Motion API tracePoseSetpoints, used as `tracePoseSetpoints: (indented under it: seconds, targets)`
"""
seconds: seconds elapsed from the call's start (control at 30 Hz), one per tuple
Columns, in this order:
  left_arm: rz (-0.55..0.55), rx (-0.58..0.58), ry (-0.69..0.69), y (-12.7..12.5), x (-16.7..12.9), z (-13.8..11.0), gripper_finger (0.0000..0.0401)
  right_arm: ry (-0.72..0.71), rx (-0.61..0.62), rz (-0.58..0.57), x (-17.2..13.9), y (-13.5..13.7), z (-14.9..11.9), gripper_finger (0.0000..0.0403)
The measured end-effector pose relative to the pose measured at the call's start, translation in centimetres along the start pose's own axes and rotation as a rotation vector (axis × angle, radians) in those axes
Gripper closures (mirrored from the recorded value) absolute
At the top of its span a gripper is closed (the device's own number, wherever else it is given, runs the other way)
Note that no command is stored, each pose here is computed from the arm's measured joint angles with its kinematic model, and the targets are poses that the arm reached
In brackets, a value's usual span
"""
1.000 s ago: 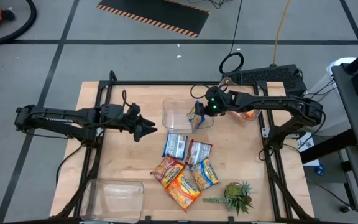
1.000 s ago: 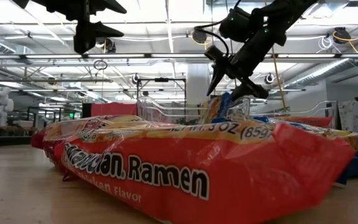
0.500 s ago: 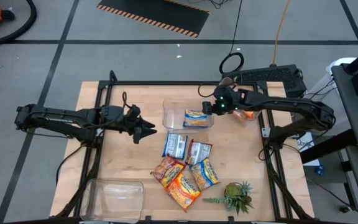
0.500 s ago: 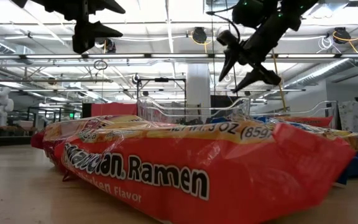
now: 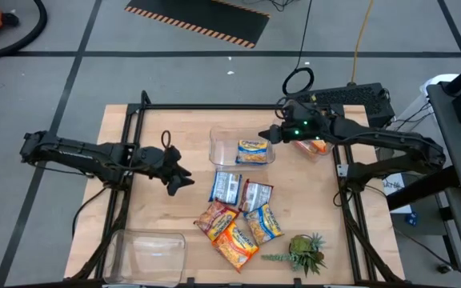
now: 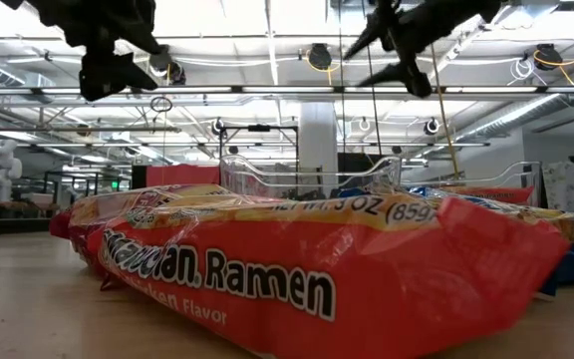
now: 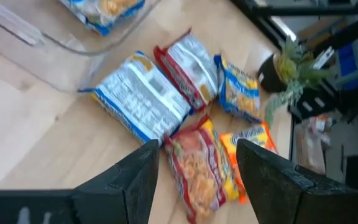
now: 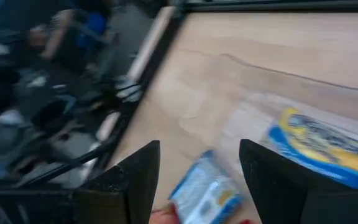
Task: Sort Maruchan noodles
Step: Put the bottom red noodle pack into the bottom transparent bin
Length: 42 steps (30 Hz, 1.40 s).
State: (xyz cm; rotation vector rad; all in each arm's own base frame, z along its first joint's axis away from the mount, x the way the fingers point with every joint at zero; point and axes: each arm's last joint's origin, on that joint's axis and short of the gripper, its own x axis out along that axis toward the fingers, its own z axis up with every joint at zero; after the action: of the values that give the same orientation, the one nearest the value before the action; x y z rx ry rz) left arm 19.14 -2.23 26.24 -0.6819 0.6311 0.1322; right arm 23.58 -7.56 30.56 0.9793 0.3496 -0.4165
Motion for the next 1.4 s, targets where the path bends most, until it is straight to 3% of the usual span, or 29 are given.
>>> tracePoseSetpoints:
  seconds: [0.3, 0.47, 0.6, 0.83, 1.23, 1.4]
  targets:
    - [-0.002, -0.054, 0.098, -0.5, 0.5, -1.3, 0.018, 0.026, -0.049, 0.098, -1.7, 1.4, -0.9, 0.0188]
    - [0.028, -0.049, 0.217, -0.6, 2.3, -2.4, 0.018, 0.04, -0.092, 0.118, -2.2, 1.9, -1.4, 0.0188]
    - [0.047, -0.109, 0.312, -0.8, 4.0, -3.4, 0.018, 0.053, -0.123, 0.126, -2.4, 2.0, -1.6, 0.0188]
    - [0.061, -0.21, 0.347, -1.5, 6.4, -4.5, 0.018, 0.166, -0.154, 0.162, -2.7, 1.9, -2.2, 0.0188]
    - [0.083, -0.049, 0.39, -1.8, 10.2, -6.8, 0.018, 0.322, -0.218, 0.255, -3.0, 1.8, -2.9, 0.0188]
    - [0.087, 0.08, 0.418, -2.1, 10.6, -8.0, 0.0175, 0.376, -0.254, 0.28, -3.1, 1.7, -3.2, 0.0188]
